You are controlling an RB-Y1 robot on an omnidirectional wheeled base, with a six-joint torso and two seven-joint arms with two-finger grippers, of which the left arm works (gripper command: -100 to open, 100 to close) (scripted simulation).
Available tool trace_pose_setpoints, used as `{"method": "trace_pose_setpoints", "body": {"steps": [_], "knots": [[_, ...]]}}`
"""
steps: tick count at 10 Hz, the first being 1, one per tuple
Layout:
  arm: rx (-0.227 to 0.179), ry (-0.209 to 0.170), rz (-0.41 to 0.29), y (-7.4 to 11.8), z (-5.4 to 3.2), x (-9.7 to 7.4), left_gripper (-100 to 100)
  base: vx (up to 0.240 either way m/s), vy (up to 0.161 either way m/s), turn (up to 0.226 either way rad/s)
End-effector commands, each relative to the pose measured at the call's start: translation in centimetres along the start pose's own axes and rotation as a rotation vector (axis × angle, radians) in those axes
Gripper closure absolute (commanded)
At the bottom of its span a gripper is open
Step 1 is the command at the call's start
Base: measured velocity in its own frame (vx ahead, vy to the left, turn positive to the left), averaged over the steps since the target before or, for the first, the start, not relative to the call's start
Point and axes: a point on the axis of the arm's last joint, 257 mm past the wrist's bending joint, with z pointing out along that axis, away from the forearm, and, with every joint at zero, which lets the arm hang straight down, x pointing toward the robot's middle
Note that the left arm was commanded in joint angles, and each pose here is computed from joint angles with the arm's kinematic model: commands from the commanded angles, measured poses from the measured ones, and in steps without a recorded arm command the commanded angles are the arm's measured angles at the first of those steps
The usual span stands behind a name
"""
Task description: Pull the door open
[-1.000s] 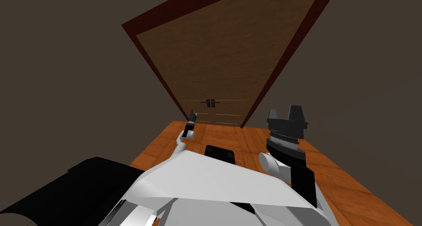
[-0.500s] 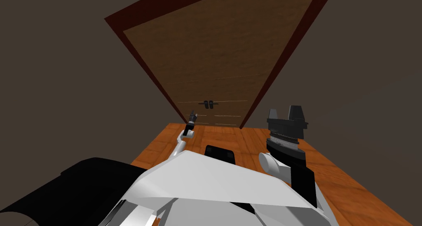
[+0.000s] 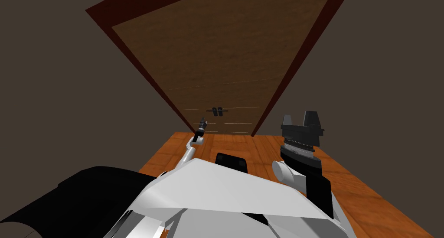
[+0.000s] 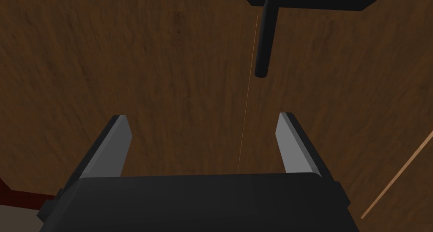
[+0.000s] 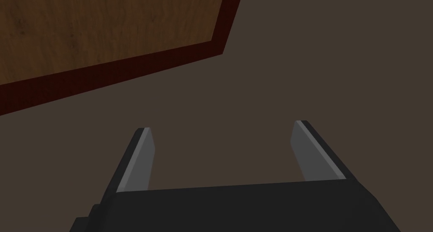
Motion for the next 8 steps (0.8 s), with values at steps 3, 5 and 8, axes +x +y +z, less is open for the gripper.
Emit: {"method": "trace_pose_setpoints", "body": {"steps": [3,5,8], "knots": [[-0.052,-0.018,0.007,2.0,0.21,-1.3,-100,0.098,0.010,-0.049],[-0.076,-0.028,0.010,3.0,0.29,-2.0,-100,0.090,0.005,-0.055],[-0.123,-0.048,0.016,4.8,0.39,-3.4,-100,0.119,0.020,-0.060]]}}
